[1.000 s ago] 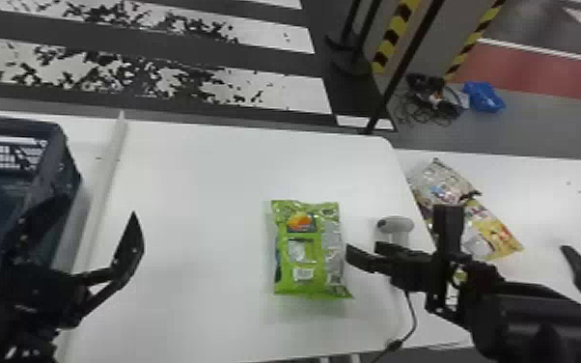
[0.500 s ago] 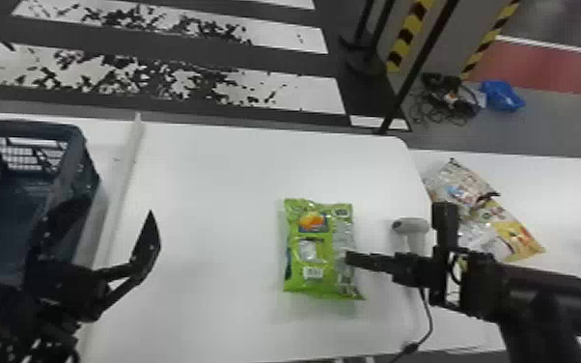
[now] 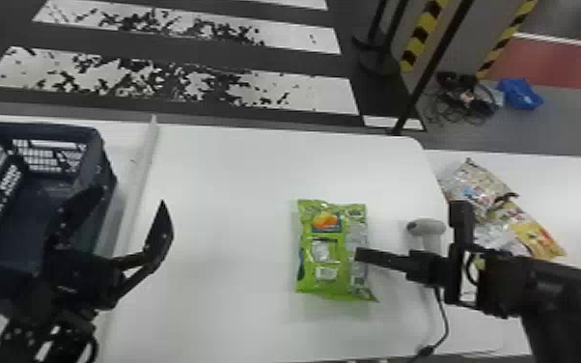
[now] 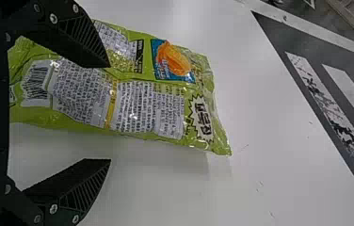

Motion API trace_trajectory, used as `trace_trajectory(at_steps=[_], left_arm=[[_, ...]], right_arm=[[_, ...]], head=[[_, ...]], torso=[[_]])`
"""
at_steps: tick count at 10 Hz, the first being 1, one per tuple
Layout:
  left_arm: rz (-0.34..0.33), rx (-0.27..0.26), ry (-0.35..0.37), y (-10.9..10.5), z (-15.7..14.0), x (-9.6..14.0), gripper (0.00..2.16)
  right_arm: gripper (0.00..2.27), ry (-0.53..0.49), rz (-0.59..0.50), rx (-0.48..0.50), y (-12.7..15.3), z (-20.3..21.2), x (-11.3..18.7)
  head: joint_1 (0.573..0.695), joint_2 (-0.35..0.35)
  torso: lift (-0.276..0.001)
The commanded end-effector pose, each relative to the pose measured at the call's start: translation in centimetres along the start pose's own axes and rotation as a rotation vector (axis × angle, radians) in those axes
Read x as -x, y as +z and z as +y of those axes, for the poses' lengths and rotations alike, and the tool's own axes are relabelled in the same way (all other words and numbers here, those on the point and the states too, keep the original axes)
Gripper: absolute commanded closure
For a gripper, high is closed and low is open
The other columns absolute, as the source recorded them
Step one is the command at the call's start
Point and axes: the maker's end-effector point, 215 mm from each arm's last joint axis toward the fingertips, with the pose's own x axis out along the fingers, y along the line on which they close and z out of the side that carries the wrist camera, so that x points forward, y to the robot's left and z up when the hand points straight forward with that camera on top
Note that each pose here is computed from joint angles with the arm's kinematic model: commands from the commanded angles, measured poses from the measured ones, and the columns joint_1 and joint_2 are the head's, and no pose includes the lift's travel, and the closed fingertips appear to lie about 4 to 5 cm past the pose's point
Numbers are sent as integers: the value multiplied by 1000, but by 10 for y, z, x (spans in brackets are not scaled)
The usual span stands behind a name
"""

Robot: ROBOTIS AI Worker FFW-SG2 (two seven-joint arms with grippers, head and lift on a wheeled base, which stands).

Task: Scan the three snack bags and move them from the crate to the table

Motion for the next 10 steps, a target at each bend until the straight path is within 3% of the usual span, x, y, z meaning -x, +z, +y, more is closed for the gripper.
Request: trace_trajectory(at_steps=[1, 2, 3, 4, 8, 10], left_arm=[[-2, 3, 0, 1, 0, 0, 29], [-2, 3, 0, 1, 0, 0, 29], [0, 4, 0, 0, 0, 0, 29], [1, 4, 0, -1, 0, 0, 29], [14, 6, -2, -10, -1, -2, 29], [13, 13, 1, -10, -1, -2, 29]], right_arm=[[289, 9, 5, -11, -1, 0, -1], [556, 63, 8, -28, -2, 9, -4], [1575, 91, 16, -35, -2, 13, -6], [2243, 83, 28, -27, -6, 12, -7], [2243, 55, -32, 7, -3, 6, 8], [2243, 78, -120, 31, 24, 25, 29]], head=[[695, -175], [695, -175], [695, -165], [695, -159], [695, -166], [695, -175]], torso=[[-62], [-62], [-62], [-62], [-62], [-62]])
